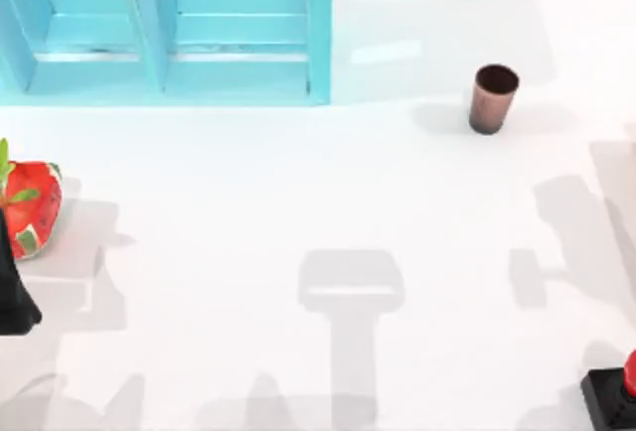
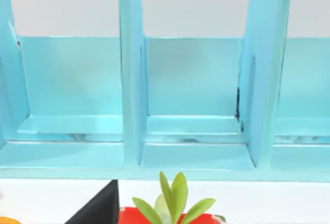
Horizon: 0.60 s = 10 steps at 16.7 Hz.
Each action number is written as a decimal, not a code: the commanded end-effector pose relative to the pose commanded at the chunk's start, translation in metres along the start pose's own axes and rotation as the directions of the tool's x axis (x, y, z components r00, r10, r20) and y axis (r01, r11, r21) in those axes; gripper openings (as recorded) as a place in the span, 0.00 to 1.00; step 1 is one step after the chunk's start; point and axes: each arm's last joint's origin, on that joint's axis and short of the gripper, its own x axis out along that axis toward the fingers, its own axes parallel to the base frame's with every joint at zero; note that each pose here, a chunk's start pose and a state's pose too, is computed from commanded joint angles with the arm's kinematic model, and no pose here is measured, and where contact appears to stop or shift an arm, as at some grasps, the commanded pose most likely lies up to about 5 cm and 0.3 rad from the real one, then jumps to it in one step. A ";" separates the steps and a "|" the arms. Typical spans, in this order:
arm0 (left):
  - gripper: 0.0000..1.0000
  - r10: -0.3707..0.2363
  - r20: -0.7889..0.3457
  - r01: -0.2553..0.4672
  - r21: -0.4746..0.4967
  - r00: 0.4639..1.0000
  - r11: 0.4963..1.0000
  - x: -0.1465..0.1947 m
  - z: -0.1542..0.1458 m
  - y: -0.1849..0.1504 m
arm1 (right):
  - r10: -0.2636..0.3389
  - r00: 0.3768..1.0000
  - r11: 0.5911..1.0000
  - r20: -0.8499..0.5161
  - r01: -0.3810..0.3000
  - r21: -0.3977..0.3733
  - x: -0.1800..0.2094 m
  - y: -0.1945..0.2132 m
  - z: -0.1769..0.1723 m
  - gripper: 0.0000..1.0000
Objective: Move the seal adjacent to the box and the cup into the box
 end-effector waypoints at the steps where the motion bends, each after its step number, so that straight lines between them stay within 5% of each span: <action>1: 1.00 0.000 0.000 0.000 0.000 1.000 1.000 0.000 0.000 0.000 | 0.000 1.000 1.000 0.000 0.000 0.001 -0.004 0.000 0.000 1.00; 10: 1.00 0.000 0.000 0.000 0.000 1.000 1.000 0.000 0.000 0.000 | -0.016 1.000 1.000 -0.017 0.016 -0.003 -0.010 0.008 0.024 1.00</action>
